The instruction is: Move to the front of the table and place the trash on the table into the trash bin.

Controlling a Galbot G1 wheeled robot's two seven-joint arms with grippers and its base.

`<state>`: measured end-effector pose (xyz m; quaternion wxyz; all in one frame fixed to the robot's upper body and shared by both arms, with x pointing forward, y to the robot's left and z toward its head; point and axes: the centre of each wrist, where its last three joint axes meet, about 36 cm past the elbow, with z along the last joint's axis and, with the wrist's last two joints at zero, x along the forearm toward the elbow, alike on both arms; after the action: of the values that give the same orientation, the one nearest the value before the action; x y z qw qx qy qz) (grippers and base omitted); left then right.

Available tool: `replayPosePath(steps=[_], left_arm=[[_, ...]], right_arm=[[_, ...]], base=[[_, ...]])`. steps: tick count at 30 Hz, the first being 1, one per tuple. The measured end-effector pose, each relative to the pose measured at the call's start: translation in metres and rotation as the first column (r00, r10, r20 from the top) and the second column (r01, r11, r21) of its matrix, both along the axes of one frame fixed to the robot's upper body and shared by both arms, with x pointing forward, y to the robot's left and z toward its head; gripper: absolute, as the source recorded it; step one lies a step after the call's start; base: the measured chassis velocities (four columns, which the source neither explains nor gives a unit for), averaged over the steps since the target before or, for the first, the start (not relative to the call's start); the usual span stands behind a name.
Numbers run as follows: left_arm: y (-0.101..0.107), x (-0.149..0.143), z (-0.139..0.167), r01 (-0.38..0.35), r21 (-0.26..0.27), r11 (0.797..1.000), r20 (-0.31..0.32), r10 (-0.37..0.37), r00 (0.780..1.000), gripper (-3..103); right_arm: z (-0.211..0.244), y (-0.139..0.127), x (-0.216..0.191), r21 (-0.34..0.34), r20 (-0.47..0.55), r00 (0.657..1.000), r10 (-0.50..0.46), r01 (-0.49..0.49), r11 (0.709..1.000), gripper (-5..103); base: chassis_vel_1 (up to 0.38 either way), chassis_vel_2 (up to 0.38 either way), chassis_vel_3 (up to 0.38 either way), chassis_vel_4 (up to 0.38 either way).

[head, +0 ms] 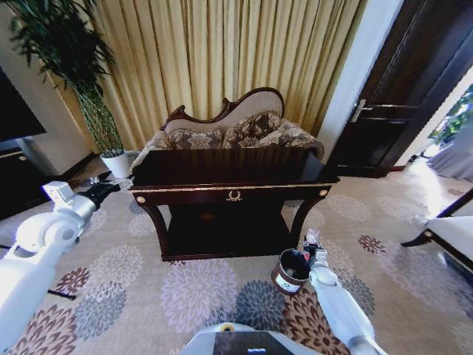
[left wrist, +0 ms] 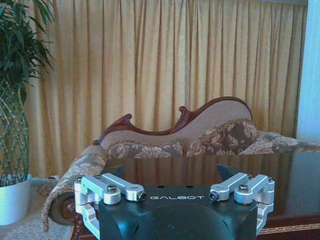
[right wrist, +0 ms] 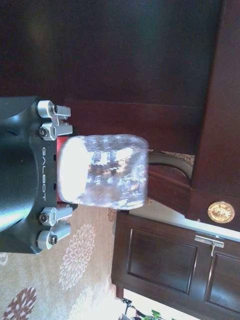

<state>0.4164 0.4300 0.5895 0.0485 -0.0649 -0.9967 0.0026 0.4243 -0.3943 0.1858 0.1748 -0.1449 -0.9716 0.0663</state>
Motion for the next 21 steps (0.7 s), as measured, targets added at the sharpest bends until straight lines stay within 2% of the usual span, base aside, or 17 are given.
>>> replayPosePath(steps=[3,4,6,7,9,11,12,16,21], left_arm=[[-0.001,0.000,-0.001,0.002,-0.006,1.000,0.004,-0.002,1.000,100],[-0.001,0.000,-0.001,0.002,-0.006,1.000,0.004,-0.002,1.000,100],[-0.001,0.000,0.000,0.002,-0.008,1.000,0.011,-0.002,1.000,100],[-0.001,0.000,0.000,0.002,-0.008,1.000,0.011,-0.002,1.000,100],[-0.001,0.000,0.000,0.001,-0.011,1.000,0.016,-0.001,1.000,100],[-0.001,0.000,0.000,0.000,-0.012,1.000,0.018,0.000,1.000,100],[0.000,-0.001,0.001,0.000,-0.013,1.000,0.019,0.000,1.000,100],[-0.001,-0.003,0.002,0.002,-0.013,1.000,0.023,-0.002,1.000,100],[-0.006,-0.008,0.004,0.009,-0.018,1.000,0.035,-0.008,0.999,100]], right_arm=[[0.000,0.006,0.004,0.002,0.009,1.000,-0.004,0.004,1.000,68],[0.000,0.006,0.004,0.002,0.009,1.000,-0.004,0.004,1.000,68],[0.001,0.009,0.006,0.001,0.016,1.000,-0.004,0.004,1.000,79],[0.001,0.009,0.006,0.001,0.016,1.000,-0.004,0.004,1.000,79],[0.005,0.010,0.008,-0.002,0.031,0.999,-0.007,0.007,1.000,90],[0.008,0.010,0.010,-0.004,0.041,0.999,-0.006,0.007,1.000,90],[0.016,0.011,0.013,-0.008,0.066,0.998,-0.004,0.005,1.000,98],[0.054,0.016,0.018,0.001,0.130,0.991,0.027,-0.028,1.000,100],[0.129,0.043,0.012,0.042,0.224,0.964,0.141,-0.154,0.987,100]], base=[[0.000,0.000,0.000,0.000],[0.000,0.000,0.000,0.000],[0.000,0.000,0.000,0.000],[0.000,0.000,0.000,0.000],[0.000,0.000,0.000,0.000],[0.000,0.000,0.000,0.000],[0.000,0.000,0.000,0.000],[0.000,0.000,0.000,0.000],[0.000,0.000,0.000,0.000]])
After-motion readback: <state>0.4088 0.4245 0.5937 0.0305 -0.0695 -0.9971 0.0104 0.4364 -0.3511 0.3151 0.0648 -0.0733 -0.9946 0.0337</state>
